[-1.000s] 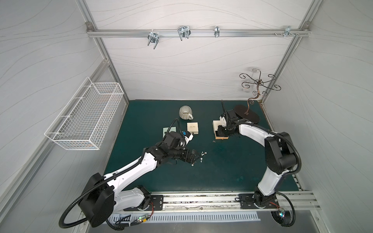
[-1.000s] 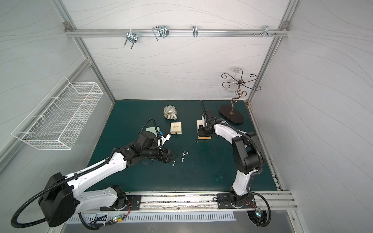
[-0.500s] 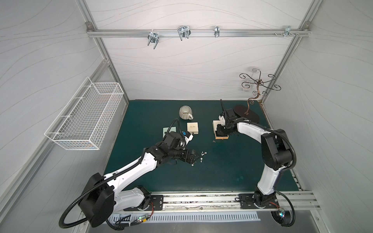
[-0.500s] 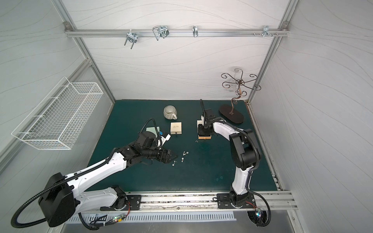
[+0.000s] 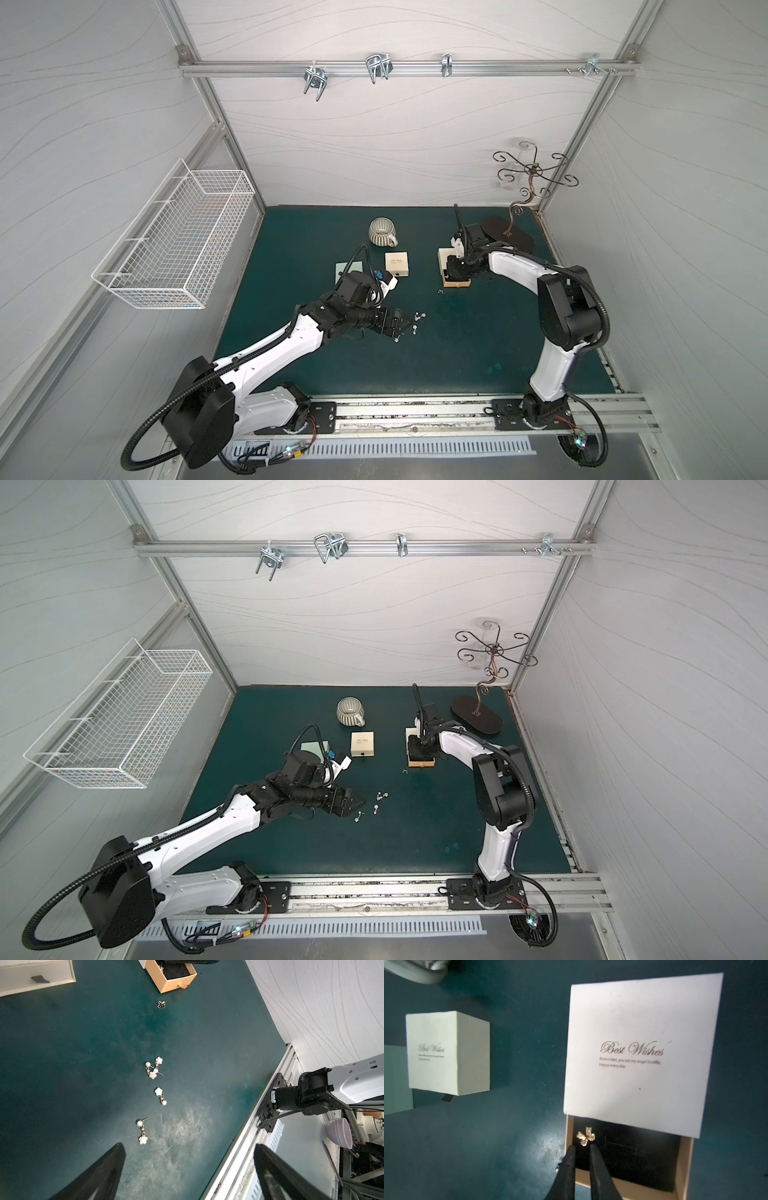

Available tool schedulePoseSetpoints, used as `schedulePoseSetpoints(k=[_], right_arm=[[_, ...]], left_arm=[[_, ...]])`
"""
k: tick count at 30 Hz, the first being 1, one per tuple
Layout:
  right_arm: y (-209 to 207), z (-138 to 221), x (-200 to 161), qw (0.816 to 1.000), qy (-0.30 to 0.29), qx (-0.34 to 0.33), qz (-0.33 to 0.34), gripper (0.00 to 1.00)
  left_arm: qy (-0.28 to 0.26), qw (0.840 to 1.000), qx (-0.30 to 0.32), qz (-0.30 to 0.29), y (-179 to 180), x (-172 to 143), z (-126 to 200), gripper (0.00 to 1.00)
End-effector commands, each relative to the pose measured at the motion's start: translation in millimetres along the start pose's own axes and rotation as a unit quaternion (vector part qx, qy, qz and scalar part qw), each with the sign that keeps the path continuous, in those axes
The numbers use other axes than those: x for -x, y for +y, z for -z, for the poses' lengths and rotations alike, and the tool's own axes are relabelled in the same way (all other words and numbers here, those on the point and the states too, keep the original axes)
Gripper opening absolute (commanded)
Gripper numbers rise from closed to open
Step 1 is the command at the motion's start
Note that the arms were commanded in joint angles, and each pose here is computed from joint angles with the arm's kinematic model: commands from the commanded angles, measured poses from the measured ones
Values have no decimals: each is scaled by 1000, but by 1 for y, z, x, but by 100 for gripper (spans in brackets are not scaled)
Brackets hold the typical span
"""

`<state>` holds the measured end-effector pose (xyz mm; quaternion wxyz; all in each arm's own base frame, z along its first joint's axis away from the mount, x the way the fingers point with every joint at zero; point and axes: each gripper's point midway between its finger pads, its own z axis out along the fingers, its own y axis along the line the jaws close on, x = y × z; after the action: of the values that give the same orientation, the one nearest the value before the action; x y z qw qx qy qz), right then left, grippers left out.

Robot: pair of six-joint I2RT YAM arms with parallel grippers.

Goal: Place the earrings into the drawer-style jewelry box
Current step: Insert the earring into the inner lining.

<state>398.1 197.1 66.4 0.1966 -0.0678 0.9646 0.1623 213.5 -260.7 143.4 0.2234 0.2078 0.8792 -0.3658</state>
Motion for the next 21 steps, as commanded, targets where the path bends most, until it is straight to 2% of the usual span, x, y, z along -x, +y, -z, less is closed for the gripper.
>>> schedulePoseSetpoints(k=[1, 10, 15, 19, 21], right_arm=[[5, 19, 14, 1000, -22, 5, 9, 17], [12, 49, 14, 998, -48, 28, 20, 18], [36, 57, -2, 992, -47, 108, 53, 18], [61, 66, -23, 976, -33, 192, 93, 18], [66, 69, -30, 972, -27, 211, 99, 18]], left_arm=[[-15, 1000, -4, -5, -5, 6, 5, 99], [-18, 1000, 3, -3, -1, 1, 4, 99], [-15, 1000, 2, -5, 0, 1, 3, 99], [-15, 1000, 1, -8, -1, 2, 3, 99], [-17, 1000, 1, -9, -1, 2, 3, 99]])
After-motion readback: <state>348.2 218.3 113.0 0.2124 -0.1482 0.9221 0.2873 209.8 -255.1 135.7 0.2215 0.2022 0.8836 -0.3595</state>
